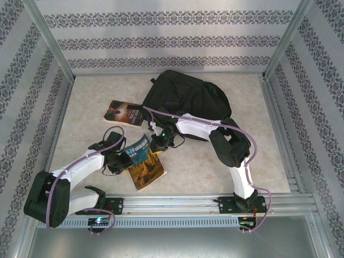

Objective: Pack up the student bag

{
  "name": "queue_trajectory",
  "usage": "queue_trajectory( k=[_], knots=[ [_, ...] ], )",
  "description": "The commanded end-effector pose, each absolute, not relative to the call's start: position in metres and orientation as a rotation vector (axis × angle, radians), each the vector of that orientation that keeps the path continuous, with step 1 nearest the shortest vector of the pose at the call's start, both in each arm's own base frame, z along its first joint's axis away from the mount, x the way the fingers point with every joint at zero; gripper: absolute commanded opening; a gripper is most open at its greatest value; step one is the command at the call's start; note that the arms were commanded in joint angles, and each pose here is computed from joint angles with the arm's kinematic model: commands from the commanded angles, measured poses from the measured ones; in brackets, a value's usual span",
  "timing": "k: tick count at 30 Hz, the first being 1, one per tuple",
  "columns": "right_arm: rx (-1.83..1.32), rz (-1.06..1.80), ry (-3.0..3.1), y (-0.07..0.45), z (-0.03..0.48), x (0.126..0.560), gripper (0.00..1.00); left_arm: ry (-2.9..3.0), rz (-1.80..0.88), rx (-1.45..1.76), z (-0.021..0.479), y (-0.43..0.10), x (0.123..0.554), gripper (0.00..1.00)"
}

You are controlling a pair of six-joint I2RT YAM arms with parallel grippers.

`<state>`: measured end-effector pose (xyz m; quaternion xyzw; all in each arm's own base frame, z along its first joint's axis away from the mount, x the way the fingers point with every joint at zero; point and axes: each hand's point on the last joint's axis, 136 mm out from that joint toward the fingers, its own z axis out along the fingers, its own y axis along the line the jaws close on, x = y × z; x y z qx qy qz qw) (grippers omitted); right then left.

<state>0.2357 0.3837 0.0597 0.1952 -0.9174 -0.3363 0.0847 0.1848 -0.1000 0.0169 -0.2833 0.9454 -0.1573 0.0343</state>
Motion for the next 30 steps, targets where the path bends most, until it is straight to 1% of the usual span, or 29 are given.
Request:
queue_trajectory(
  k=[1,4,8,10,13,16,23,26,30],
  knots=[
    [0.581,-1.059,-2.701,0.386,0.081,0.226,0.00,2.895,-0.477,-0.832,0.022,-0.099,0.189,0.36],
    [0.569,-1.049,-2.744,0.379,0.091,0.232,0.00,2.881,-0.459,-0.813,0.036,-0.095,0.191,0.43],
    [0.516,-1.136,-2.790,0.367,0.123,0.243,0.00,2.831,-0.463,-0.744,0.064,-0.093,0.201,0.59],
    [0.505,-1.208,-2.796,0.364,0.143,0.247,0.00,2.789,-0.528,-0.694,0.080,-0.099,0.210,0.65],
    [0.485,-1.331,-2.786,0.361,0.175,0.252,0.00,2.700,-0.680,-0.613,0.105,-0.116,0.229,0.70],
    [0.457,-1.456,-2.755,0.356,0.205,0.257,0.00,2.629,-0.799,-0.509,0.129,-0.132,0.246,0.73],
    [0.446,-1.717,-2.648,0.343,0.260,0.262,0.00,2.490,-0.961,-0.303,0.181,-0.157,0.278,0.77],
    [0.429,-1.777,-2.636,0.334,0.272,0.266,0.00,2.417,-1.127,-0.265,0.201,-0.177,0.287,0.78],
    [0.323,-1.893,-2.614,0.318,0.286,0.280,0.00,2.315,-1.349,-0.282,0.220,-0.198,0.298,0.75]
  ],
)
